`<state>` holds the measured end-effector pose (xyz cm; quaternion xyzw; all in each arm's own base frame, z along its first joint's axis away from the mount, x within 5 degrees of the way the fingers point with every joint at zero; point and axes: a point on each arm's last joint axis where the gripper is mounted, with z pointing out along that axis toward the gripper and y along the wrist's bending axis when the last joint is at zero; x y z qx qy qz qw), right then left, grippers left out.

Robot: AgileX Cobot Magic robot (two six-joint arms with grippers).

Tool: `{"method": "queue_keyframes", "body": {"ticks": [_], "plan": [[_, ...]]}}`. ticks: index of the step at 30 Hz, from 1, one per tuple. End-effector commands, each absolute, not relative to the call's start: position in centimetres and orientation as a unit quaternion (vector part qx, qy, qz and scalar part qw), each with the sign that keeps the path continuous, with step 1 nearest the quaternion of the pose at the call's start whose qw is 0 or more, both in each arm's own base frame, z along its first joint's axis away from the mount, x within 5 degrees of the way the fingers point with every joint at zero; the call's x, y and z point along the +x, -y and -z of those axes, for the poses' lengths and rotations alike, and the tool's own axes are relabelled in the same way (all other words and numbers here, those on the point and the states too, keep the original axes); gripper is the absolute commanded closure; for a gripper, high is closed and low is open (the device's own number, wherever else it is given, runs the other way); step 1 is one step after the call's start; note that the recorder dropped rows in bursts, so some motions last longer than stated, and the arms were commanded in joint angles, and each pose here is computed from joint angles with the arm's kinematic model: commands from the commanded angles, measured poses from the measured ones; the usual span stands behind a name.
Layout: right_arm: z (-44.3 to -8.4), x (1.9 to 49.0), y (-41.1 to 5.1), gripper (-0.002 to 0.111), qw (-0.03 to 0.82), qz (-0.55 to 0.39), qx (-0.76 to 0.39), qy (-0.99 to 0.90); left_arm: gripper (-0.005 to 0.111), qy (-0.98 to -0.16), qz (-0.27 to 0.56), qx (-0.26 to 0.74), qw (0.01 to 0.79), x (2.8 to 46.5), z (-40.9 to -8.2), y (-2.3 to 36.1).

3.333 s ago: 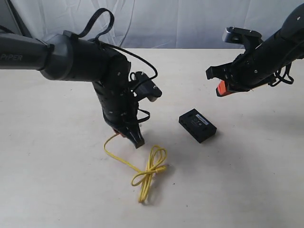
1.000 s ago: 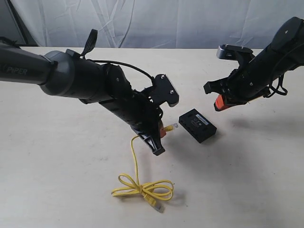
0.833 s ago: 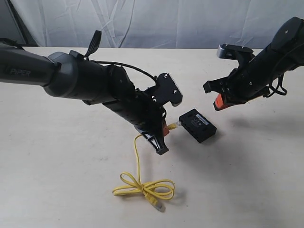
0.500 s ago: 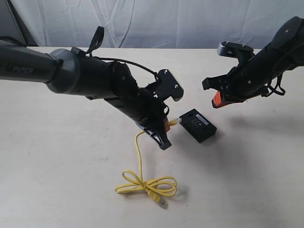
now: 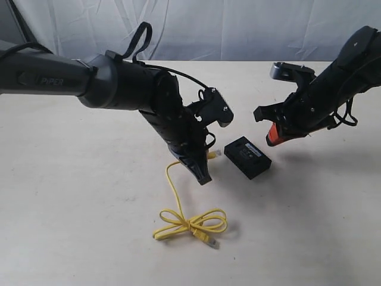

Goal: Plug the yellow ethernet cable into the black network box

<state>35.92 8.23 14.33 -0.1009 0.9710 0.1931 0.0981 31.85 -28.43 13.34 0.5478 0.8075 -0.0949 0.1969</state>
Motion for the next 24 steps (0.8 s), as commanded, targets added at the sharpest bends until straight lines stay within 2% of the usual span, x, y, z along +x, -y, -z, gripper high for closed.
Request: {"method": "queue_keyframes", "body": {"ticks": [1, 13, 24], "plan": [[-12.5, 35.6, -8.1, 0.109, 0.056, -0.195, -0.097, -0.974, 0.107, -0.816, 0.105, 0.538, 0.184, 31.7, -12.6, 28.7], [-12.4, 35.0, -8.4, 0.109, 0.024, -0.213, -0.096, -0.972, 0.107, -0.808, 0.094, 0.550, 0.189, 31.8, -12.4, 28.7], [-12.3, 36.1, -8.1, 0.109, 0.077, -0.192, -0.084, -0.975, 0.107, -0.764, 0.084, 0.601, 0.220, 32.1, -12.8, 29.1]]}}
